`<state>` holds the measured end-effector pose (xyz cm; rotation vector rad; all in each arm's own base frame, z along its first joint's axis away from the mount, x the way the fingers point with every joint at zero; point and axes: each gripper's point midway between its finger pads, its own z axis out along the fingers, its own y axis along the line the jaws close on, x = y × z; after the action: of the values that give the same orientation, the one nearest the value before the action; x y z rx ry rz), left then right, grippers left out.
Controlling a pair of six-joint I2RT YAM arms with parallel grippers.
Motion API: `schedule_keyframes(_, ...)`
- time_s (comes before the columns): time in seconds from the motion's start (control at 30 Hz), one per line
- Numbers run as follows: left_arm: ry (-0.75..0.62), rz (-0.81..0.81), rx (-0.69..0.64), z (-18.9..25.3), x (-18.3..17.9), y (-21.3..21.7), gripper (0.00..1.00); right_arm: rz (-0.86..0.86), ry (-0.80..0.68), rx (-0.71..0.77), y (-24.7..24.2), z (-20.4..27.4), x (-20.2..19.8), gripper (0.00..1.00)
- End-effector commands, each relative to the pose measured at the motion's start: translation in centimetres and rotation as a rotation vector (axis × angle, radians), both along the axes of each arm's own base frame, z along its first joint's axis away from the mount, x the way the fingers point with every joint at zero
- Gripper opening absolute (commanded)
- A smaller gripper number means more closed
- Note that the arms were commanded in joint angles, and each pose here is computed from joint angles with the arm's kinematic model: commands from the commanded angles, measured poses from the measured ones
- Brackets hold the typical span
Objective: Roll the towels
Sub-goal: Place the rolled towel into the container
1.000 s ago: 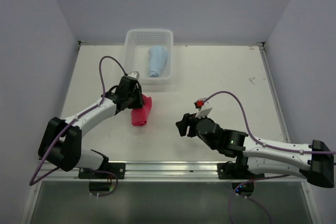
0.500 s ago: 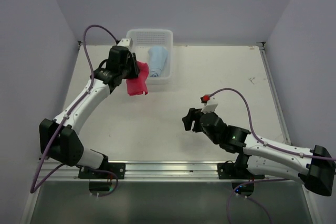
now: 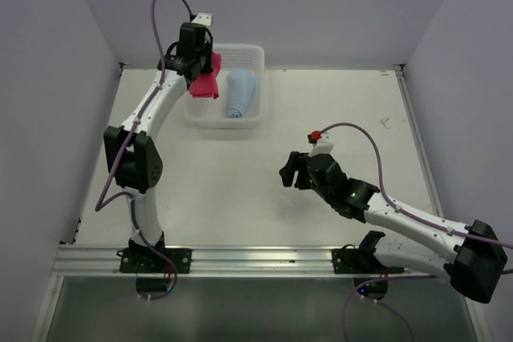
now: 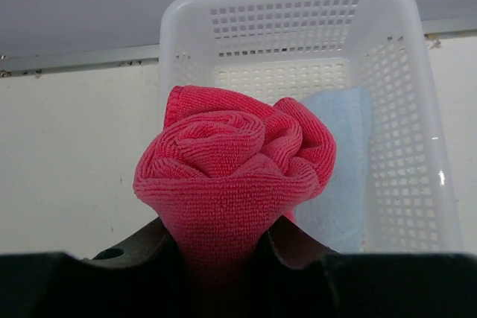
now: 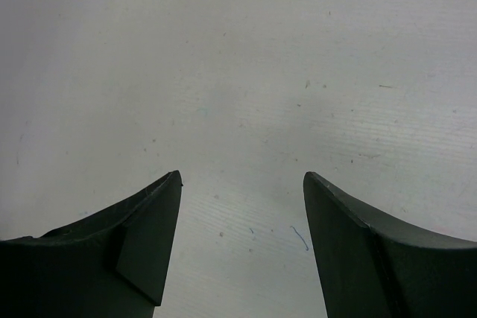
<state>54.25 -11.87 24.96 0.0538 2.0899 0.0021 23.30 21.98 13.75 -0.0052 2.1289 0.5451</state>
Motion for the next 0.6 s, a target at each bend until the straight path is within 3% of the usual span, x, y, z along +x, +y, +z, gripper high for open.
schedule_keyframes(0.0,-0.006,-0.011,0.127,0.0,2.4,1.1,0.09,0.028,-0.002,0.04,0.9,1.1,0.9,0.7)
schedule_keyframes(0.1,0.039,-0.04,0.142,-2.8,3.7,0.4,0.14,0.021,0.019,0.036,0.6,0.5,1.5,0.7)
schedule_keyframes(0.37,0.194,-0.051,0.121,-11.1,3.8,-0.4,0.14,-0.014,0.047,0.038,-0.9,-0.2,2.6,0.7)
schedule_keyframes(0.57,0.238,-0.045,0.096,-14.5,4.0,-0.9,0.15,-0.03,0.078,0.039,-1.8,-1.6,2.4,0.7)
